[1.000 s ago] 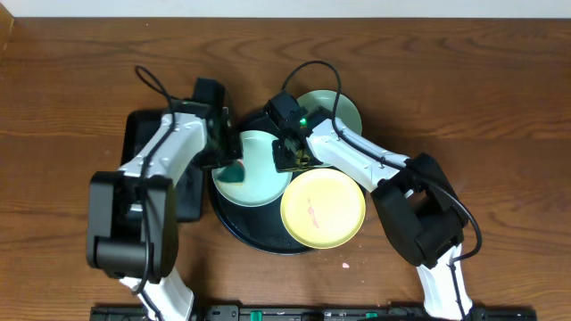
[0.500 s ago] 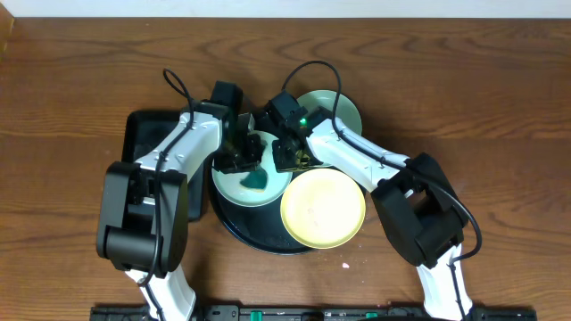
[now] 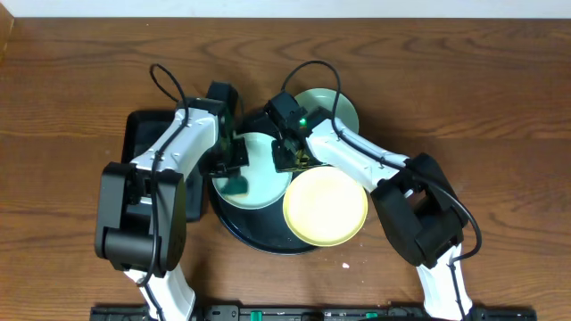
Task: Clean dirty plates on tray and stack at the side
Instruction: 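Scrub the held pale green plate with the sponge in the left gripper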
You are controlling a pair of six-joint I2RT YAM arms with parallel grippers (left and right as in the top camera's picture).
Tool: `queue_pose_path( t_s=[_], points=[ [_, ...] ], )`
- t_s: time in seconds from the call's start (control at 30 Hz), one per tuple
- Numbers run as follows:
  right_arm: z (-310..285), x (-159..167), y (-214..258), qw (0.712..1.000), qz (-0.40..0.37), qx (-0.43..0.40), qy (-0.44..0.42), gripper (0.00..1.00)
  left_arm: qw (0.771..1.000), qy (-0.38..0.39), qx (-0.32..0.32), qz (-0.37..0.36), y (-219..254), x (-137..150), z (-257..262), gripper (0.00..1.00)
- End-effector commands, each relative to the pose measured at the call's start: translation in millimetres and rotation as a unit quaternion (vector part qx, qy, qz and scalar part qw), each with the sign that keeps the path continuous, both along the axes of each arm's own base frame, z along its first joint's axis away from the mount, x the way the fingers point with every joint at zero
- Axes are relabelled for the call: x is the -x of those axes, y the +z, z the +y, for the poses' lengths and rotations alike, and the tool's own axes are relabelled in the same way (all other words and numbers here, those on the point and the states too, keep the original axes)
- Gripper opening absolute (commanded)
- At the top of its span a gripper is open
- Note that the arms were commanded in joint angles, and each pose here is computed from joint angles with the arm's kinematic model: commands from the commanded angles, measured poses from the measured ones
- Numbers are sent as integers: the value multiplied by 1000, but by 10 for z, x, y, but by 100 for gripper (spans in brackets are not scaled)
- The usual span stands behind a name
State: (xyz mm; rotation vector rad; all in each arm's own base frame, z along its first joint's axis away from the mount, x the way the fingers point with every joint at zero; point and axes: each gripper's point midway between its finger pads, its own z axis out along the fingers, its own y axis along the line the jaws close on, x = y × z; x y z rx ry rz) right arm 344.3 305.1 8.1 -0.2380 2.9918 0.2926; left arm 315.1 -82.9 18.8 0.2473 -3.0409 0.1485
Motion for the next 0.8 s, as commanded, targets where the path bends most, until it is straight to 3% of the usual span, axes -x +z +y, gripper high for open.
queue_pose_path(
  t_s=[0.0,0.23,0.3,0.4,0.53,0.67,0.73,0.77],
  points=[
    [-57,19,-142,1000,7,23,4,1,990,-81,112,18,58,133,-460,7],
    [-59,19,-142,1000,7,23,4,1,991,-56,112,-50,45,-209,-554,7],
    [-60,19,-142,1000,7,23,4,1,995,-25,64,-78,10,-369,-410,7],
    [-59,19,-142,1000,7,23,4,1,990,43,-59,-121,-12,-562,9,8],
    [-59,19,-142,1000,7,23,4,1,975,76,-155,-139,33,-593,351,7],
    [-58,17,-142,1000,7,23,4,1,982,65,-156,-84,-2,-326,355,7],
    [-58,17,-142,1000,7,23,4,1,991,46,-120,-46,-31,-169,230,8],
    [-58,17,-142,1000,7,23,4,1,998,15,-66,-17,-44,-53,49,8]
  ],
)
